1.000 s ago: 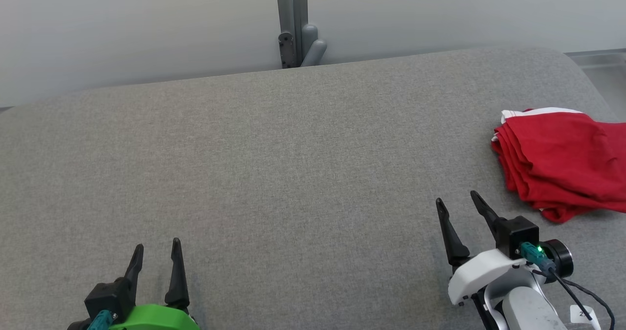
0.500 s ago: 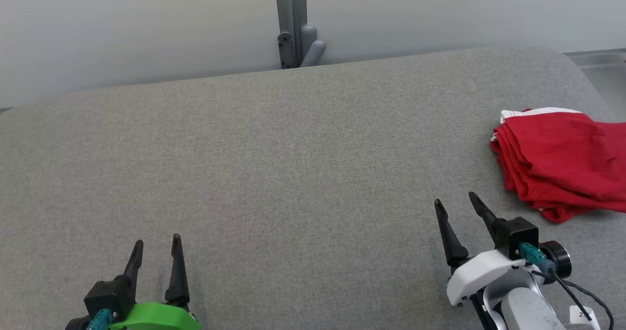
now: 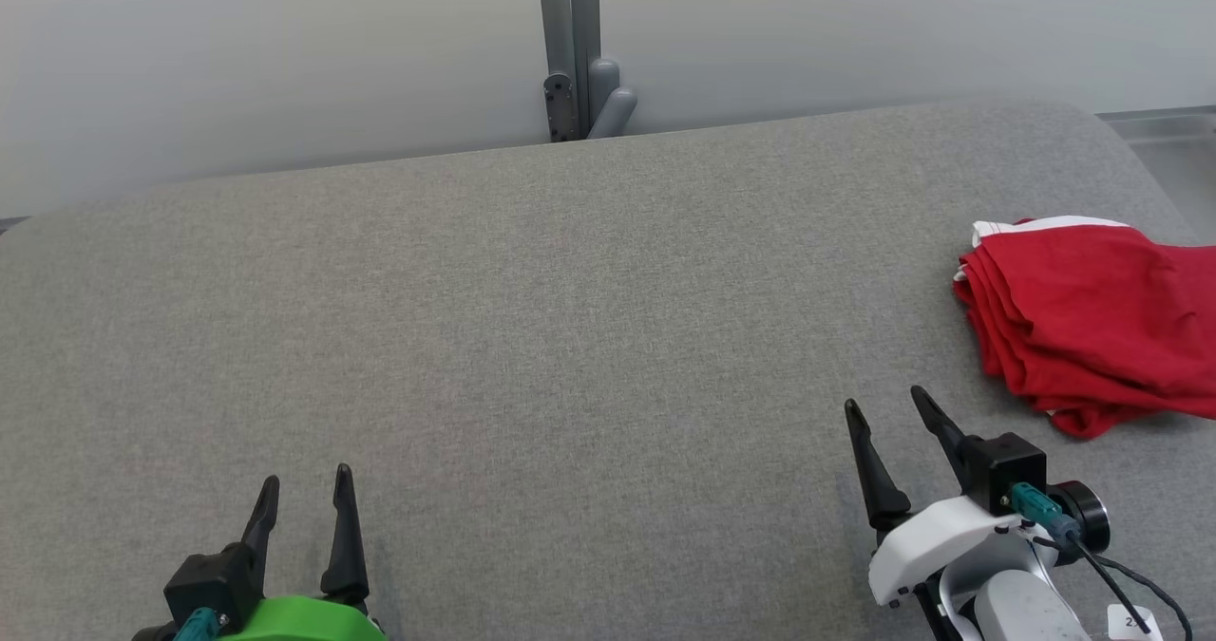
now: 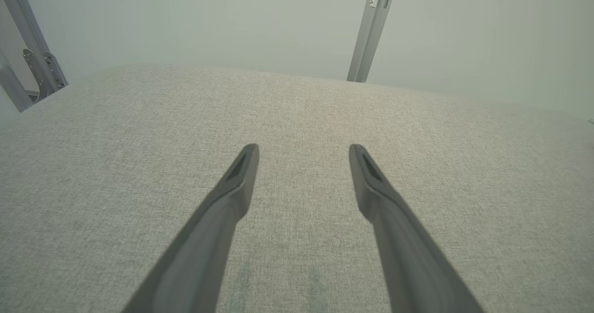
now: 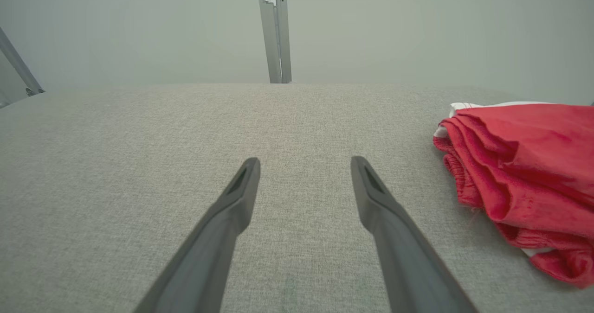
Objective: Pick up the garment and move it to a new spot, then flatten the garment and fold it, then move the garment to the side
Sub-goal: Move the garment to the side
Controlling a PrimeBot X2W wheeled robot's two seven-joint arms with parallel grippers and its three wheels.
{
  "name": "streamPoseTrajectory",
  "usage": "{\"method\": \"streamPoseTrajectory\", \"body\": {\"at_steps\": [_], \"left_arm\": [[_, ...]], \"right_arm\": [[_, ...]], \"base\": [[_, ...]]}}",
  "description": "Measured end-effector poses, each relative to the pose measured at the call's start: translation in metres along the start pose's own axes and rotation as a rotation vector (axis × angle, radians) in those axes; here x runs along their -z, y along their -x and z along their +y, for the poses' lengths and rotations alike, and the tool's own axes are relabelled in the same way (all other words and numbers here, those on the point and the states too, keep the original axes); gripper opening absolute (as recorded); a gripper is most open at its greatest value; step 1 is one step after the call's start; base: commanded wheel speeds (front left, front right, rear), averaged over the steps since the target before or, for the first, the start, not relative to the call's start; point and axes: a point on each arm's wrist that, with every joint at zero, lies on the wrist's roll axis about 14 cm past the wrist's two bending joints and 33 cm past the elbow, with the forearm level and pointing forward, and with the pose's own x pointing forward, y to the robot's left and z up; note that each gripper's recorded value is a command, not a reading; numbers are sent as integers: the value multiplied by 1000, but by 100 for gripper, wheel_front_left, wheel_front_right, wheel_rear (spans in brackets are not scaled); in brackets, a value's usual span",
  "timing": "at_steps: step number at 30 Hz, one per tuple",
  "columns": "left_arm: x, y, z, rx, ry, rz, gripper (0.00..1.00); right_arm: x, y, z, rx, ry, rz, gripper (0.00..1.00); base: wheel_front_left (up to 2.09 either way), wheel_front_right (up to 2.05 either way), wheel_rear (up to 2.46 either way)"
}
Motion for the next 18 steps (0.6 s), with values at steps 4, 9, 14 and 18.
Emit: {"method": "streamPoseTrajectory", "body": {"at_steps": [4,9,14,18], "left_arm": [[1,0,1,-3,1,2,100],[3,-3,-6,21,-2,11,100],[4,-3,-7,23,-5,12,100],[4,-4,-7,25,-5,14,100]], "right_arm": [[2,0,1,-4,-3,5,100],[3,5,-6,23,-9,9,100],[6,6,-7,26,-10,17,100],[7,6,-7,24,-10,21,100]], "base": [[0,0,0],[0,0,0],[0,0,0],[0,0,0]]}}
